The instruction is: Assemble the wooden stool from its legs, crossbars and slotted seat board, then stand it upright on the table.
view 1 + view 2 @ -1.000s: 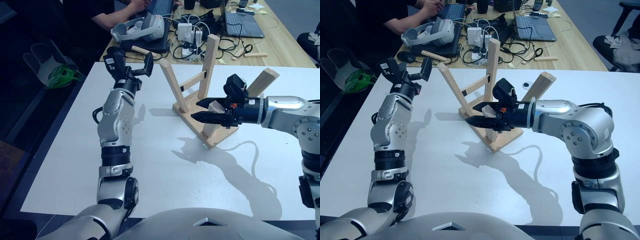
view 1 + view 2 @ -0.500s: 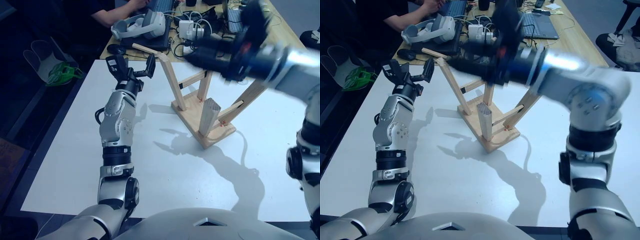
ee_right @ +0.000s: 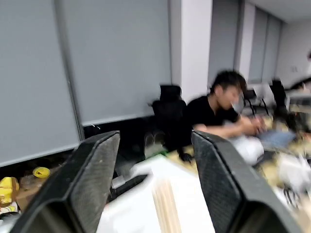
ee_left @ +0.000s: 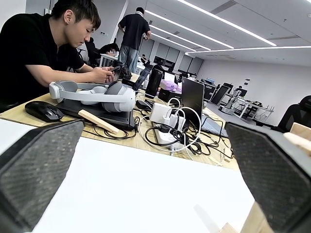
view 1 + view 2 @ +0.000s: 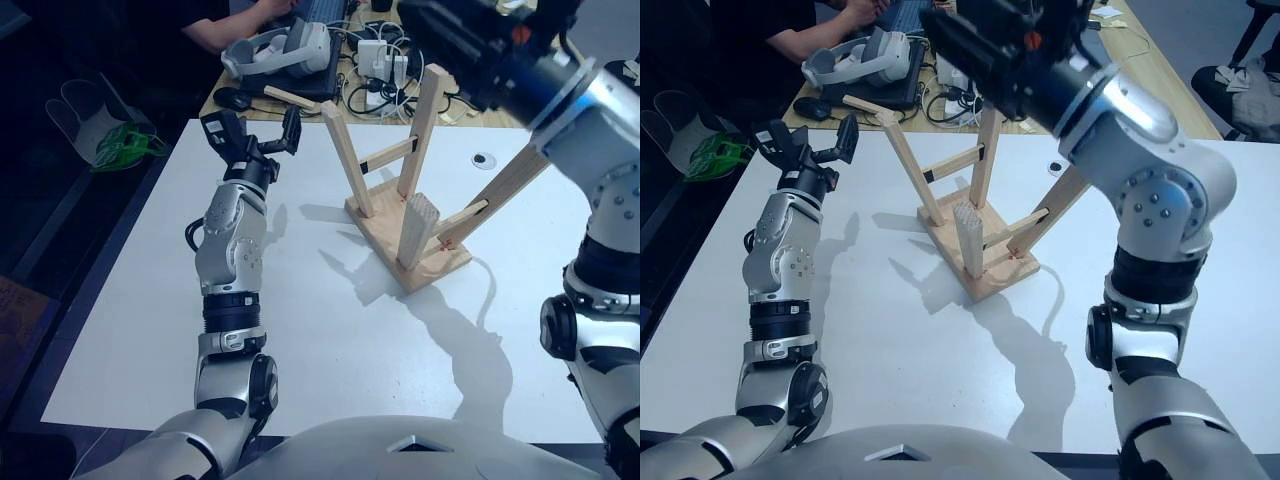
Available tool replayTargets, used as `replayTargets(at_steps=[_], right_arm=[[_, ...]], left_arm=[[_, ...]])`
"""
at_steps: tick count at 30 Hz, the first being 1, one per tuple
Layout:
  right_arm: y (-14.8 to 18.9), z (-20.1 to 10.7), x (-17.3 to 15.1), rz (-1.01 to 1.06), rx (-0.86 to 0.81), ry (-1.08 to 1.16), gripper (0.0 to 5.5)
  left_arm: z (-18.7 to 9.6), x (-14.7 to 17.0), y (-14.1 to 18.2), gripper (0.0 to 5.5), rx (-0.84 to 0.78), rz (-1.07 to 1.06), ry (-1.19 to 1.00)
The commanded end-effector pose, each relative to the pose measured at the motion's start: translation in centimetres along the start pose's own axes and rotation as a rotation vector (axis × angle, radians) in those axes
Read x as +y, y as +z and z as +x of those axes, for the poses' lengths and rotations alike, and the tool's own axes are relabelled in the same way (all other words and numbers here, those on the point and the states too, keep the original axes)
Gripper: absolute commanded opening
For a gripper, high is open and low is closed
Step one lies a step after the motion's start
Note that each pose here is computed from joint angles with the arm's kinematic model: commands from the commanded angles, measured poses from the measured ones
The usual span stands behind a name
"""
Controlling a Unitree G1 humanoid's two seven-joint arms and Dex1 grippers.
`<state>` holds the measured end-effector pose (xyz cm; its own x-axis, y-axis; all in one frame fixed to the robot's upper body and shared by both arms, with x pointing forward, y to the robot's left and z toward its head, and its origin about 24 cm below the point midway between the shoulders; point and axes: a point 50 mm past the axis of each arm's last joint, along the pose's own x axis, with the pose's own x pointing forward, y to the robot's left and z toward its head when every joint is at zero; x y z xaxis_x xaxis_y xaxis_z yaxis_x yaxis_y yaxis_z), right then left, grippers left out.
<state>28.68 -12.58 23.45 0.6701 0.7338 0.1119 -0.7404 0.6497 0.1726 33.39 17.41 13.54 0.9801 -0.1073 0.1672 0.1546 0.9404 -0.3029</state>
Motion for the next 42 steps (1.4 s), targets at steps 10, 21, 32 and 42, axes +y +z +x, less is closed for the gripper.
replayTargets(at_steps=[10, 21, 32, 42], right_arm=[[-8.6, -4.5, -1.1, 0.142, 0.262, -0.375, 2.7], [-0.5, 3.1, 6.3, -0.474, -0.222, 0.066, 2.7], [-4.2, 3.8, 8.0, -0.562, 0.2, 0.366, 2.7], [-5.7, -0.1, -0.5, -0.951, 0.51, 0.061, 2.7]], left_arm=[[-0.4, -0.3, 0.0, 5.4, -0.005, -0.011, 0.014], [-0.6, -0.5, -1.1, 5.4, -0.124, -0.327, 0.17], [-0.5, 2.2, -2.2, 5.4, -0.17, -0.492, 0.412], [-0.7, 1.6, -1.7, 5.4, -0.177, -0.446, 0.382]])
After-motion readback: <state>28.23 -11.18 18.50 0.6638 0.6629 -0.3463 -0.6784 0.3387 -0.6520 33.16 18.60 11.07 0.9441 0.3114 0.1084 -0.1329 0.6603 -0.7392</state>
